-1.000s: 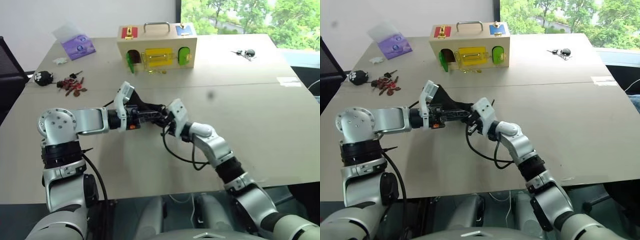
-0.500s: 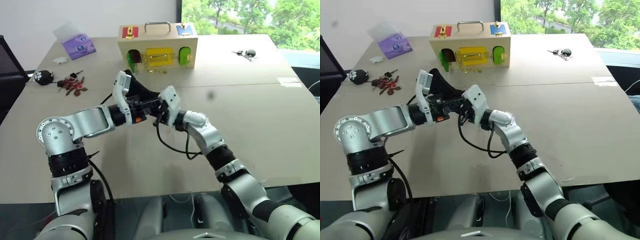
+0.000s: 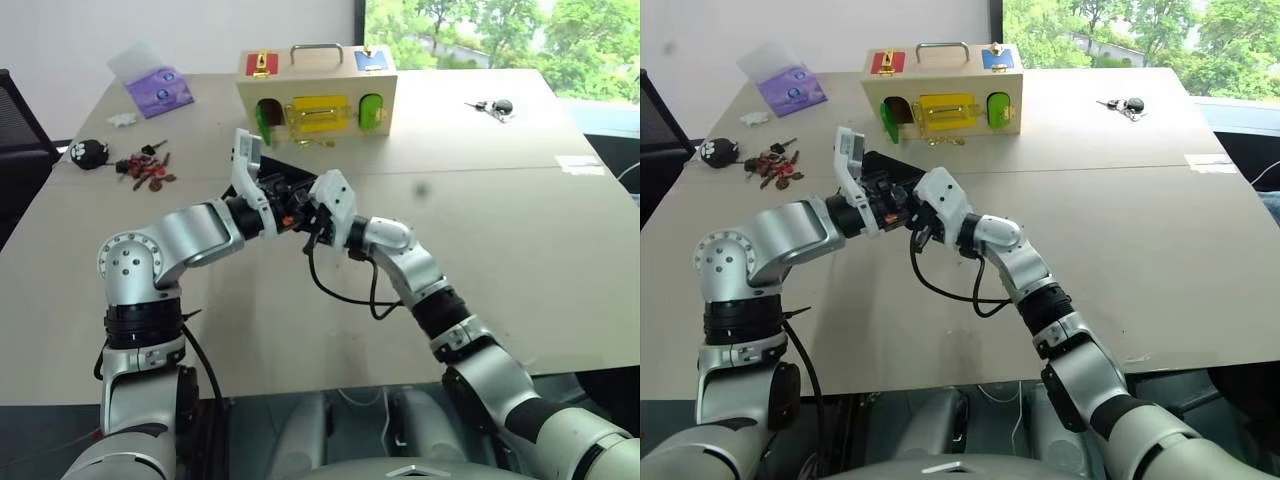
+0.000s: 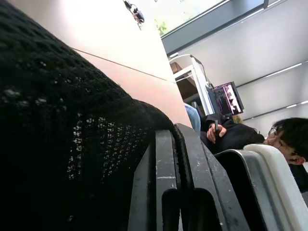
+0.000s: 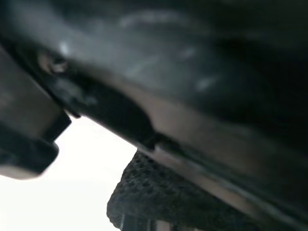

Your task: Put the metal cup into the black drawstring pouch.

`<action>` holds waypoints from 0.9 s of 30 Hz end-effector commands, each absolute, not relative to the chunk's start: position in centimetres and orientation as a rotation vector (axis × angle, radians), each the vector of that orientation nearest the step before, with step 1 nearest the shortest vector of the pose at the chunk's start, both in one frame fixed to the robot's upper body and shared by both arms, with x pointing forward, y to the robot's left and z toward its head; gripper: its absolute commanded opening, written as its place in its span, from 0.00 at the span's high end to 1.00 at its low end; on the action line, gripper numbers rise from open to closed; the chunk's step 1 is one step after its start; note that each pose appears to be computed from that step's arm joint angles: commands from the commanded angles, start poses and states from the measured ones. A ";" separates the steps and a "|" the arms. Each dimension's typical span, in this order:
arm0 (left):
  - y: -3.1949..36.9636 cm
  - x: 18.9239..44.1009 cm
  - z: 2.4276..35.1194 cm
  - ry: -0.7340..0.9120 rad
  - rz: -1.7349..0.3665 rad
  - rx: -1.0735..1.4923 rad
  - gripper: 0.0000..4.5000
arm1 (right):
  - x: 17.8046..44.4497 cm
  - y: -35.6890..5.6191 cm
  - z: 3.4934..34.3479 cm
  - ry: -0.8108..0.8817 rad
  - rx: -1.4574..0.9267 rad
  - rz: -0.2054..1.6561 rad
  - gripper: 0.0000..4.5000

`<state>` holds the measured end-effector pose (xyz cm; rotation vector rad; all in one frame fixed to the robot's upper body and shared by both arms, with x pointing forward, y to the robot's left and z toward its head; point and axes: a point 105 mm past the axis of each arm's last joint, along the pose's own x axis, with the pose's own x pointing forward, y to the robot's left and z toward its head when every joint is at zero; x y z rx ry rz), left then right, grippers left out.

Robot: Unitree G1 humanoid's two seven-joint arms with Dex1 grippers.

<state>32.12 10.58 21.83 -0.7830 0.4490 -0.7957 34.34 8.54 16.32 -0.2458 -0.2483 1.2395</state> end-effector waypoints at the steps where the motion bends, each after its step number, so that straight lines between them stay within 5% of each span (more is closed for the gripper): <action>1: 7.9 29.9 22.8 0.423 -0.960 -0.706 1.00 | 33.7 10.0 16.4 -0.256 -0.310 1.260 0.98; 4: 8.7 30.5 21.8 0.422 -0.903 -0.675 1.00 | 34.3 8.2 16.2 -0.227 -0.333 1.227 0.98; 13: 10.4 31.5 20.8 0.358 -0.866 -0.673 1.00 | 33.0 2.0 18.5 -0.175 -0.328 1.163 0.07; 20: 11.1 32.1 20.4 0.307 -0.872 -0.657 1.00 | 30.5 -1.3 23.0 -0.160 -0.176 1.197 0.03; 27: 11.7 32.7 20.3 0.242 -0.889 -0.593 1.00 | 28.4 -4.7 24.1 -0.096 -0.123 1.224 0.03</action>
